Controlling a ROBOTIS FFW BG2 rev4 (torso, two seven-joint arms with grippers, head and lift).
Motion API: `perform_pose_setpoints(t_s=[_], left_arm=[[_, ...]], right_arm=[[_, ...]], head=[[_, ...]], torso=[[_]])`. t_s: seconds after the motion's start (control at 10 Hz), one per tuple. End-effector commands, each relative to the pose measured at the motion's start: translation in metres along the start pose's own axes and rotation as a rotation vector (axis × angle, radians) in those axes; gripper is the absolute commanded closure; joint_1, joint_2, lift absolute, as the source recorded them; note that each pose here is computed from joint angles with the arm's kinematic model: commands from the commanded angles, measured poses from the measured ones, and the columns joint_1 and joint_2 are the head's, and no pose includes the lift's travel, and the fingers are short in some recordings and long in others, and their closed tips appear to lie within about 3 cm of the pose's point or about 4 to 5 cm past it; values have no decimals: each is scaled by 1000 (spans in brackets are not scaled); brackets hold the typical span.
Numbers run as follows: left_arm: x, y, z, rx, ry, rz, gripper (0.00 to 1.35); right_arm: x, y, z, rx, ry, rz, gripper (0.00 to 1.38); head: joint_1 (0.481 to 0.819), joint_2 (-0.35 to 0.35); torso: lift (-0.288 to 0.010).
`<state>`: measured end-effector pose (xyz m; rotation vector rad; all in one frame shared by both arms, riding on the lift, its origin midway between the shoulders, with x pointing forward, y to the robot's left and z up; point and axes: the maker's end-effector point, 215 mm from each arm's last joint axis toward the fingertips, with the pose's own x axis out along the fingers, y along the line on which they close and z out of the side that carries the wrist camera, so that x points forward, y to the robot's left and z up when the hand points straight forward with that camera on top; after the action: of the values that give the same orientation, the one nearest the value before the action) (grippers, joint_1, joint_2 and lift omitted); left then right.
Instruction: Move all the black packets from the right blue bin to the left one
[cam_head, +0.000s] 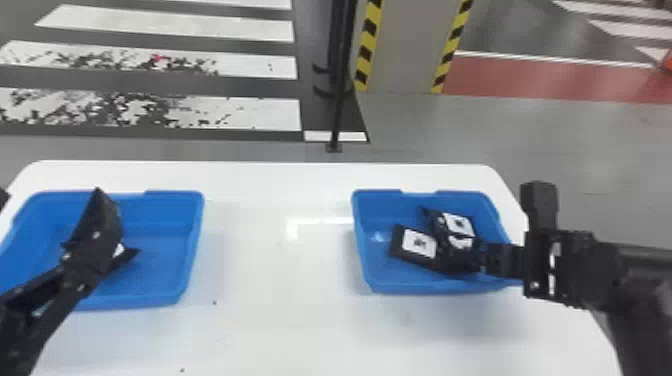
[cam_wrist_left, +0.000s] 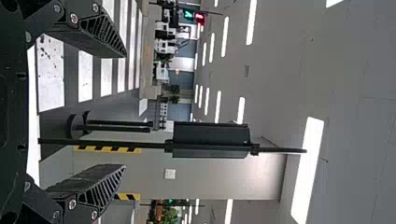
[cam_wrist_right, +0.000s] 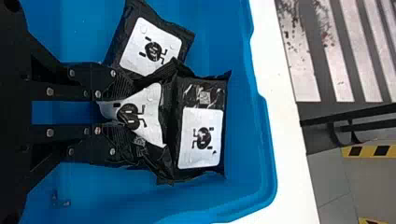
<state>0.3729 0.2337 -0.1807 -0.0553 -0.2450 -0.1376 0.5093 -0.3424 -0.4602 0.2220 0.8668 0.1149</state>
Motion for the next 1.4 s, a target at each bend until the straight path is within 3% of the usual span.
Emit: perform_pose_setpoints(t_s=[0.0,0.4,0.6,0.7,1.0,1.2,1.3], left_arm=[[0,2,4,2,-12,5,205],[1,2,16,13,-53,10,200],[2,0,18,4,-61,6,199],[5,-5,17,-6,-58,-4,199],[13,-28,15,-47,-54,-53,205],[18,-43,12,-51,-40,-86,205],[20,-49,10,-52,-31,-98,205]], right_arm=[[-10,21,11,5,-87,81,1147],[-19,59,71,2,-331,274,1147],[-26,101,103,-62,-452,387,1147],[-27,145,110,-104,-485,497,1147],[-56,298,95,-188,-480,816,1147],[-80,368,86,-226,-476,961,1147],[-90,391,83,-244,-477,1010,1147]], head=[[695,-142],[695,-86],[695,-68],[695,-59],[683,62],[663,166],[658,187]], torso=[[-140],[-140],[-140],[-140],[-140],[-140],[-140]])
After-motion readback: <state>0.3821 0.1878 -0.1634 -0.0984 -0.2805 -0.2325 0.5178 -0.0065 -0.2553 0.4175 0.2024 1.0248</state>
